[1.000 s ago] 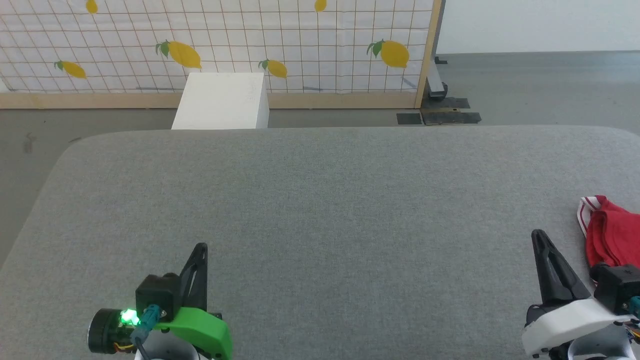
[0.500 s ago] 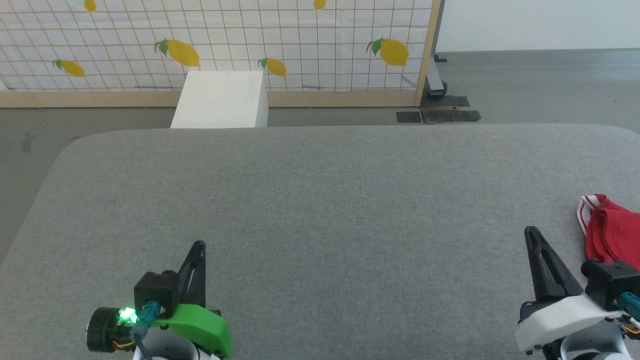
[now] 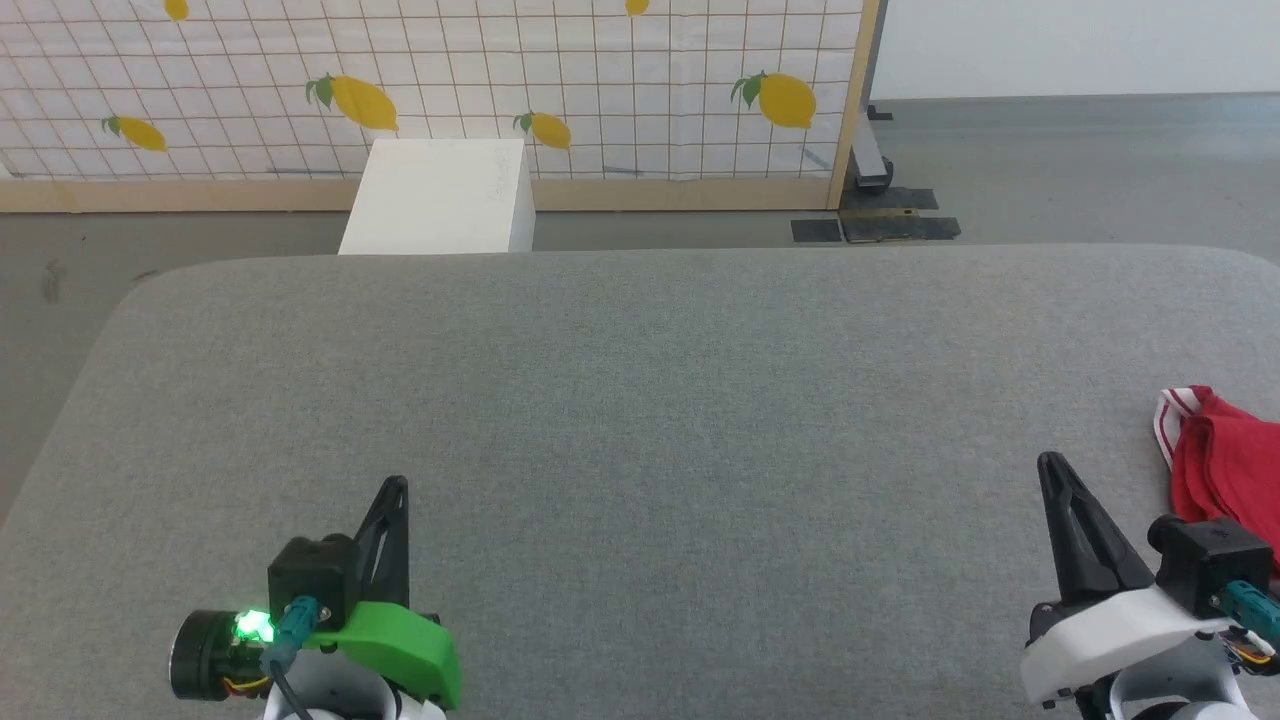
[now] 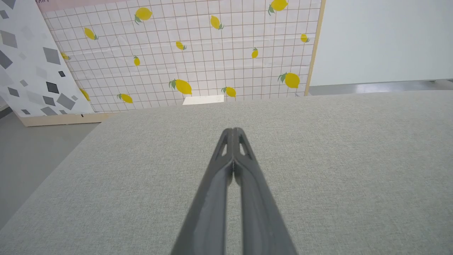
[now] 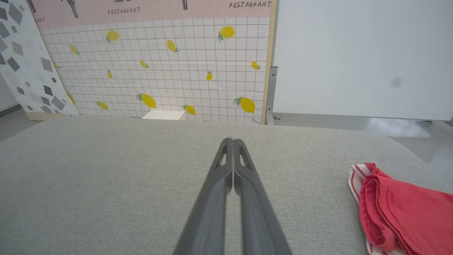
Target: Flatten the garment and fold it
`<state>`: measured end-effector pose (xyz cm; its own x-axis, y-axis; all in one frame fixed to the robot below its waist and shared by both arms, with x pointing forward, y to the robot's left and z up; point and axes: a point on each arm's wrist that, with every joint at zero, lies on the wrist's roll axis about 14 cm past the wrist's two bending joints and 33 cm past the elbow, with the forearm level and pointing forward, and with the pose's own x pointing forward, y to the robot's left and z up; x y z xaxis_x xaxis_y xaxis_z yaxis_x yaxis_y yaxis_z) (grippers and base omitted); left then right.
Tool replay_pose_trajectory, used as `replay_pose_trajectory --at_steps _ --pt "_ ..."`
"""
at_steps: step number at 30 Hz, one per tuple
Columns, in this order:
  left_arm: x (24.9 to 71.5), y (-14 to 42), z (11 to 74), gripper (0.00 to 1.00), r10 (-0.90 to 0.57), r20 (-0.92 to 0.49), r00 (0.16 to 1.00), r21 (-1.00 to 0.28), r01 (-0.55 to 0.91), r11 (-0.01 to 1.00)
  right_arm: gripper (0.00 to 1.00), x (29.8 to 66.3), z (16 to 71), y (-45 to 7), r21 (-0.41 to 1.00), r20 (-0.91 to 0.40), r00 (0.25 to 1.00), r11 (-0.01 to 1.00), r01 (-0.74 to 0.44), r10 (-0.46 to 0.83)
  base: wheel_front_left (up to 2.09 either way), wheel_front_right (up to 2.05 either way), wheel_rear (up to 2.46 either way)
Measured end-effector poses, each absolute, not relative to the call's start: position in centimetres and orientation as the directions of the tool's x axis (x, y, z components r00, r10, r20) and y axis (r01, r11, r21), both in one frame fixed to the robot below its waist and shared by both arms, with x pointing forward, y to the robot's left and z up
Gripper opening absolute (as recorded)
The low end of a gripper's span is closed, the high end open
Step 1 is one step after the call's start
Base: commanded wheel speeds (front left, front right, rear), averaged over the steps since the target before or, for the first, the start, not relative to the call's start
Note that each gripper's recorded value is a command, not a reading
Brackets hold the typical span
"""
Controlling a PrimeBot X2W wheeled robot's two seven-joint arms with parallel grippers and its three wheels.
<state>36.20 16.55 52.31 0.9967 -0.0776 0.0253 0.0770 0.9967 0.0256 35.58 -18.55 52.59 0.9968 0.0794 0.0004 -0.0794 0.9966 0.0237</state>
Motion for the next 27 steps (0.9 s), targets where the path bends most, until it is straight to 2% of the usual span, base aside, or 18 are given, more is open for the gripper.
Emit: replay_pose_trajectory --at_steps 27 --pt "36.63 16.94 52.56 0.0 -0.048 0.02 0.999 0.033 0.047 0.998 0.0 36.06 52.36 -17.64 -0.008 -0.011 0.995 0.995 -0.099 0.099 0.0 0.0 0.0"
